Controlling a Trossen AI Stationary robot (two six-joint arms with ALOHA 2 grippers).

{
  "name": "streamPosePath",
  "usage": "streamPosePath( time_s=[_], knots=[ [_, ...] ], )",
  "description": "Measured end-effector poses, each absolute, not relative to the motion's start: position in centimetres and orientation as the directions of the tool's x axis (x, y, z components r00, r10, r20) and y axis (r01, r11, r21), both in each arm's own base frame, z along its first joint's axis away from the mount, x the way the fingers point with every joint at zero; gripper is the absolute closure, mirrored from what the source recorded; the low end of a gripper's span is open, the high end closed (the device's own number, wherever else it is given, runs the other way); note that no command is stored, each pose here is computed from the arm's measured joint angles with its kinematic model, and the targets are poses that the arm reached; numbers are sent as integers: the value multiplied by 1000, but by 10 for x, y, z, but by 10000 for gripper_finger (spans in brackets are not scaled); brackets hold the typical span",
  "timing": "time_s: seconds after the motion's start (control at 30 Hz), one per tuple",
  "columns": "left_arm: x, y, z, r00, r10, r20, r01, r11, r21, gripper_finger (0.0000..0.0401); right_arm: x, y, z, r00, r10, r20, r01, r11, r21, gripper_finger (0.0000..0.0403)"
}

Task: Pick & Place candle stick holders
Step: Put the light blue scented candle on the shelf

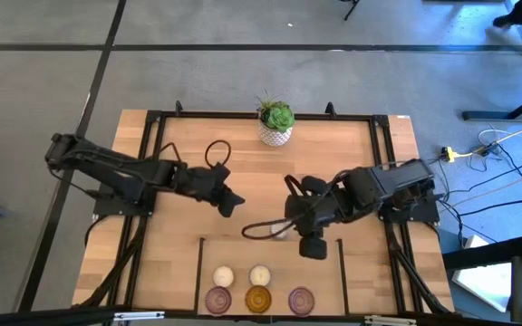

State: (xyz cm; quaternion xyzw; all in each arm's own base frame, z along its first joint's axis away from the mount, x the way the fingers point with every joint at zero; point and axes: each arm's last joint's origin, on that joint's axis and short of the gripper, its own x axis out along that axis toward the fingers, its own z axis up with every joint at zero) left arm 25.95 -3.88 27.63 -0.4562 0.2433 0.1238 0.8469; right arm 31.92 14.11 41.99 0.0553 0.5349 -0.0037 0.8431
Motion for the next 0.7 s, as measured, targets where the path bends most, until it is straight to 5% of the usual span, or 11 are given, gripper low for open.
streamPosePath(
  time_s=[0.27,0.5,0.7],
  knots=[
    [260,-6,276,839,-57,-540,-420,562,-713,399,358,105,389,447,118,-887,179,960,218,273],
    [252,14,272,796,-14,-604,-488,576,-656,399,356,82,373,413,82,-907,245,949,198,261],
    [248,28,268,764,13,-645,-542,556,-631,399,350,57,339,463,190,-866,249,910,333,252]
  ],
)
